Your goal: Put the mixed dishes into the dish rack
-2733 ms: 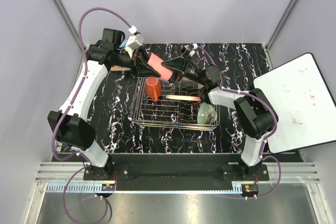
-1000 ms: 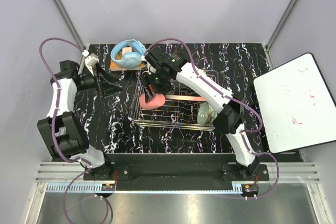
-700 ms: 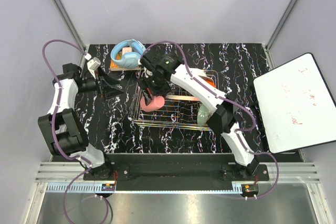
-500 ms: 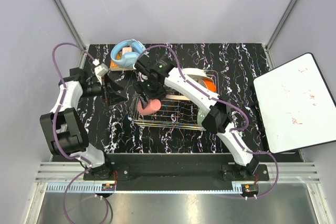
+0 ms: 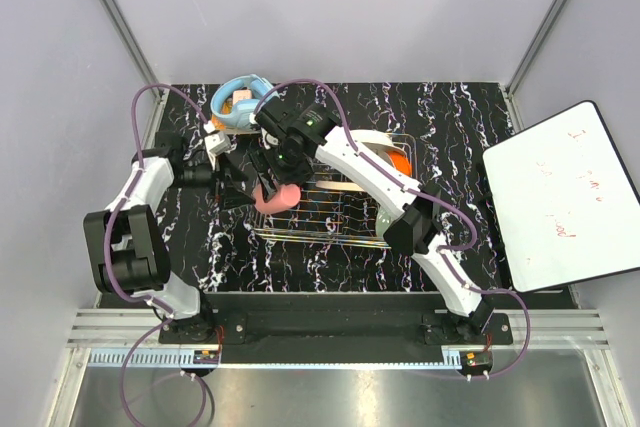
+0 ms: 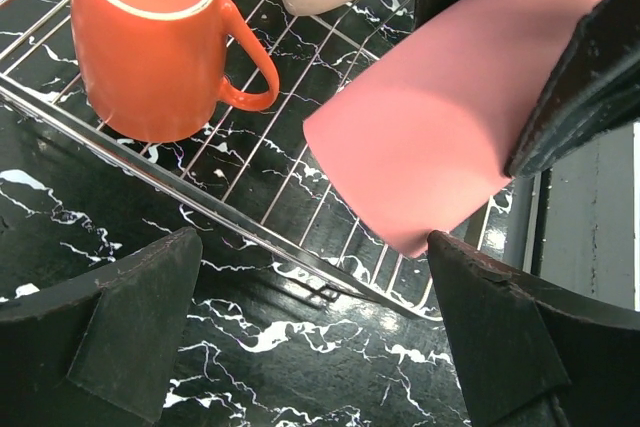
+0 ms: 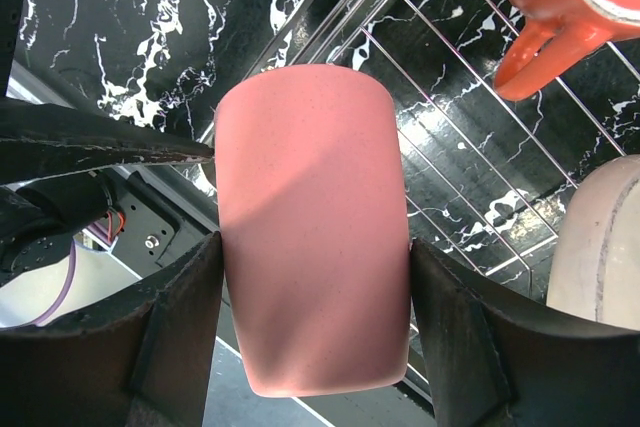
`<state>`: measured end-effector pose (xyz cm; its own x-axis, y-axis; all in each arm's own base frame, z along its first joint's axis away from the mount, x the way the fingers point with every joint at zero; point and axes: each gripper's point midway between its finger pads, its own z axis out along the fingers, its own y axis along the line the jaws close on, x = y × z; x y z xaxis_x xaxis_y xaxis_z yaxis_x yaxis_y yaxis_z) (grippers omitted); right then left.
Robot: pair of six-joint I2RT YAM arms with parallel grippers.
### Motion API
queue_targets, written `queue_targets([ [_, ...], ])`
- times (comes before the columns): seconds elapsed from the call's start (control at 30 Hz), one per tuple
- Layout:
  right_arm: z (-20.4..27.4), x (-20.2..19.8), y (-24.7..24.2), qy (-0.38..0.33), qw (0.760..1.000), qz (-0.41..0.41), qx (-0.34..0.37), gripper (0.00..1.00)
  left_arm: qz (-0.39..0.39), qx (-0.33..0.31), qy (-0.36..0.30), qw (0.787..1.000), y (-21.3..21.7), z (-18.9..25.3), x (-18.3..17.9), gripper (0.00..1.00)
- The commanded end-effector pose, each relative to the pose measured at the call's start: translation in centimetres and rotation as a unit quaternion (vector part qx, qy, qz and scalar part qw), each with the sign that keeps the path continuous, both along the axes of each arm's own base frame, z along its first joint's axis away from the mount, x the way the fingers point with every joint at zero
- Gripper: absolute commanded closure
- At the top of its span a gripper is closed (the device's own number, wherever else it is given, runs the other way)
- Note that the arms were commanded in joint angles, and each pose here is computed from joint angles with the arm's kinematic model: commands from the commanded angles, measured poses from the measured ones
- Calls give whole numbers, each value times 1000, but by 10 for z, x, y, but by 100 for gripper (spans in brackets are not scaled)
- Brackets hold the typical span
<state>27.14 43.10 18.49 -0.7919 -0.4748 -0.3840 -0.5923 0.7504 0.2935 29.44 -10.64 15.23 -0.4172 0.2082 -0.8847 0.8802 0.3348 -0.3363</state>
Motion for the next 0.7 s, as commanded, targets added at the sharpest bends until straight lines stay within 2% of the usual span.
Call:
queue_targets([
  [0.0,27,-6,9,-9,999,10,41,100,-5,5,-29,1000,-4,5,8,1],
  [0.3,36,-8,13,-12,998,13,60,100,-6,8,-31,999,-5,6,8,1],
  [0.67,43,-9,13,-19,997,9,68,100,-30,6,-20,999,-21,-1,-12,1],
])
